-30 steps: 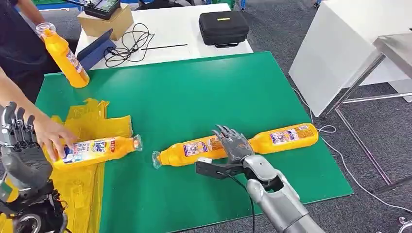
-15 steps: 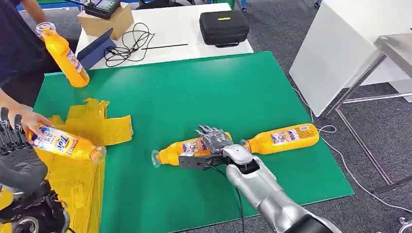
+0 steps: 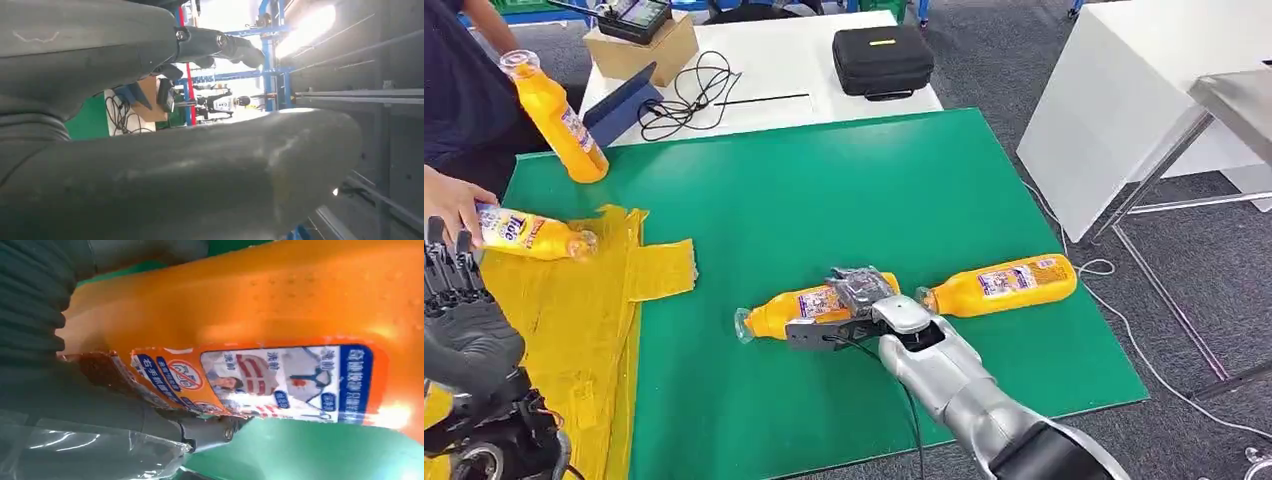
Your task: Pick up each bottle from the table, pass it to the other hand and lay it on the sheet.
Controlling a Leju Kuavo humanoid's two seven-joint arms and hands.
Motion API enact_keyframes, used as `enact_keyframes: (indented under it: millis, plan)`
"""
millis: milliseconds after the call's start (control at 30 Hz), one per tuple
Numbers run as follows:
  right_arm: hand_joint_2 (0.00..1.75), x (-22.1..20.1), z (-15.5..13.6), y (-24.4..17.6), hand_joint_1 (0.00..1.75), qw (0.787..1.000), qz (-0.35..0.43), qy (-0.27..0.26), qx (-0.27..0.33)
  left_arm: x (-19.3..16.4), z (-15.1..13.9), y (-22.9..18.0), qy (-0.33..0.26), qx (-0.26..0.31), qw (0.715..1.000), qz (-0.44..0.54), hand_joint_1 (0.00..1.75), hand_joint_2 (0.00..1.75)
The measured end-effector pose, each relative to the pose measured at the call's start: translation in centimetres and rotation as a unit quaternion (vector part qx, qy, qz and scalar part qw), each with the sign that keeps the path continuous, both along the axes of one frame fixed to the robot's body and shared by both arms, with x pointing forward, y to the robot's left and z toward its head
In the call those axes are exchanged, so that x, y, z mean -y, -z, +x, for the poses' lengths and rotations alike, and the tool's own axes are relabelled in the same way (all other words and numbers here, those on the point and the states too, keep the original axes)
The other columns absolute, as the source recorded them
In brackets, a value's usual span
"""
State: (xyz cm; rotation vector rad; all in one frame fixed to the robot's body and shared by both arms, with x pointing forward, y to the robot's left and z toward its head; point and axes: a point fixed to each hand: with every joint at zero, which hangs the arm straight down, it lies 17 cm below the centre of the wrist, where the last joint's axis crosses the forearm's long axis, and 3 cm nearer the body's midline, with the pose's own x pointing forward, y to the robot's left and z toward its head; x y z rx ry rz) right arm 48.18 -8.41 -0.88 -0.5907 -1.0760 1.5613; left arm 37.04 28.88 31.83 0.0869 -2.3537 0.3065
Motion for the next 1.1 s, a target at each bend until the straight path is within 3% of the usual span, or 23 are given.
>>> enact_keyframes:
  millis: [200,367,400,500,600,800,1100]
  plan:
    - [1.75,1.8,0.2,0.2,1.75,0.998,-0.042,0.029,0.020,0.3,0.2,0.0,0.004,-0.004,1.000,-0.003,0.00,0.00]
    - [1.75,1.2,-0.7,-1.7,1.75,0.997,0.041,0.050,0.045,1.8,1.1,1.4,0.072,-0.044,0.996,-0.029,0.00,0.00]
    - [1.75,1.1,-1.0,-1.8,1.75,0.996,0.053,0.052,0.044,1.8,1.1,1.4,0.076,-0.045,0.996,-0.031,0.00,1.75]
    - [1.75,-0.6,-2.4,-4.1,1.75,0.980,0.183,0.053,0.049,2.1,0.8,2.0,0.104,-0.048,0.992,-0.051,0.00,1.75]
    - [1.75,-2.0,-3.5,-8.4,1.75,0.947,0.308,0.050,0.073,2.2,0.4,3.0,0.121,-0.058,0.989,-0.065,0.00,1.75]
    - [1.75,-1.5,-4.4,-11.4,1.75,0.932,0.345,0.050,0.102,2.1,0.2,3.7,0.125,-0.066,0.988,-0.070,0.00,1.75]
    - [1.75,-1.5,-7.5,-19.3,1.75,0.858,0.475,0.022,0.196,3.9,-1.8,6.7,0.181,-0.095,0.974,-0.101,0.00,1.75]
